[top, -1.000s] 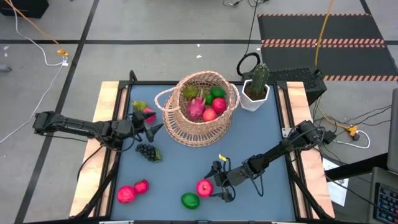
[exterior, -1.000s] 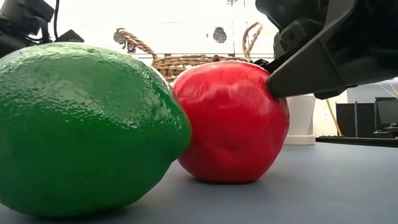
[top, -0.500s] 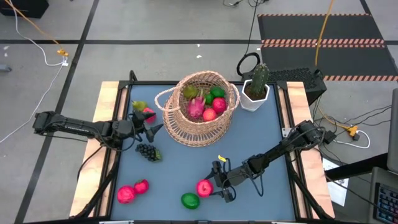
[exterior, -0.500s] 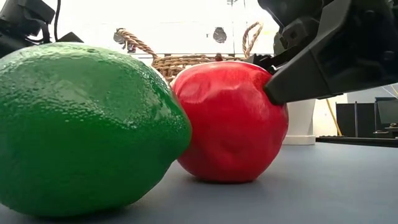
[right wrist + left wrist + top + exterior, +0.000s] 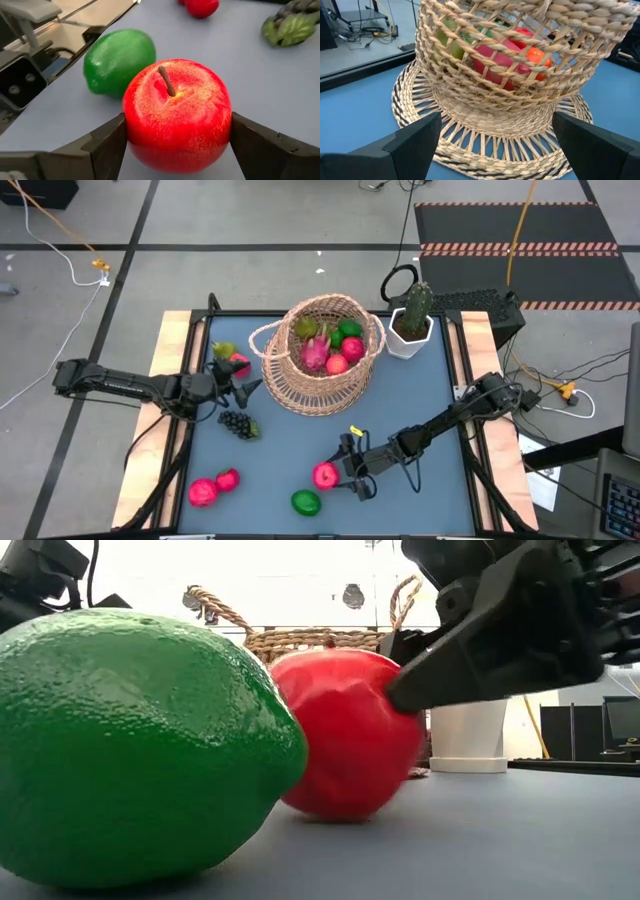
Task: Build produce basket
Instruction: Put the right apple into the basket, then put the lime into the basket
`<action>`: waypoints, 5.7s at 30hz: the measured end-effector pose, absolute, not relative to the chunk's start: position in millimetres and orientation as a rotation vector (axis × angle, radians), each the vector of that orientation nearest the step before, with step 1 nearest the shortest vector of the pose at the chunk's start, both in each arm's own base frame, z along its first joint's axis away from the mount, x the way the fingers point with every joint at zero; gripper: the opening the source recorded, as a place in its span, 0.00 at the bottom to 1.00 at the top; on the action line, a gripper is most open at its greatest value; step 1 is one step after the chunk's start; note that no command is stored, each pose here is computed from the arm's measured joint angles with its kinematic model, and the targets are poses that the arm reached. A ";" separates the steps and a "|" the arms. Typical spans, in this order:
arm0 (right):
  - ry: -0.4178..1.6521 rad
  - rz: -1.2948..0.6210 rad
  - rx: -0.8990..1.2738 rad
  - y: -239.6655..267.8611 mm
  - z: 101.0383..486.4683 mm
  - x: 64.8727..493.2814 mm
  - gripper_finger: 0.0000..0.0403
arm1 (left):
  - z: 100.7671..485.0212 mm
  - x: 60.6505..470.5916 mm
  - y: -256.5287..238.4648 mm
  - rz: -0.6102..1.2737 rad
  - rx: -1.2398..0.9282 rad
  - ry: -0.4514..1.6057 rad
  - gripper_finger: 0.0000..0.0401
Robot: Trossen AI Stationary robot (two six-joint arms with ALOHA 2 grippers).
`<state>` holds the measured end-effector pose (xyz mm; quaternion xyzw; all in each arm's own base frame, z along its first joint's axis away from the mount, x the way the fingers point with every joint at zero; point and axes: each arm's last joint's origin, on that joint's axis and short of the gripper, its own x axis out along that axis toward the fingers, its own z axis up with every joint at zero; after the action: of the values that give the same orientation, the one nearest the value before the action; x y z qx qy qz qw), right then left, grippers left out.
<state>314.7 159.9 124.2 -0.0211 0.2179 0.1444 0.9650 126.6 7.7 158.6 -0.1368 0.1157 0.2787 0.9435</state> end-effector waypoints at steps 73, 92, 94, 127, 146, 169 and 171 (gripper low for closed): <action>0.590 -0.495 -0.301 -2.7 298.3 374.7 0.94 | 125.2 123.7 -12.4 0.469 -0.386 0.402 0.95; 0.311 0.161 0.065 98.7 173.6 345.3 0.94 | 142.9 140.4 -38.5 0.184 -0.203 0.240 0.95; 0.313 0.232 0.105 101.8 149.0 344.6 0.94 | 144.3 143.0 -37.2 0.198 -0.200 0.215 0.95; 0.397 0.543 0.085 129.2 96.2 356.6 0.94 | 130.4 167.6 -16.0 0.382 -0.209 0.168 0.95; 0.454 0.708 -0.119 123.5 119.0 392.4 0.93 | 120.0 169.6 -1.2 0.496 -0.244 0.212 0.95; 0.600 0.821 -0.216 127.5 87.0 401.5 0.79 | 115.0 172.6 -8.0 0.451 -0.349 0.293 0.95; 0.611 0.788 -0.228 124.3 89.6 400.6 0.73 | 113.6 172.0 -8.0 0.457 -0.359 0.305 0.95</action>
<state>400.6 124.3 89.6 -0.1092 0.2924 0.3770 0.8720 172.0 -8.0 113.6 -0.1765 0.1498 0.2243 0.9466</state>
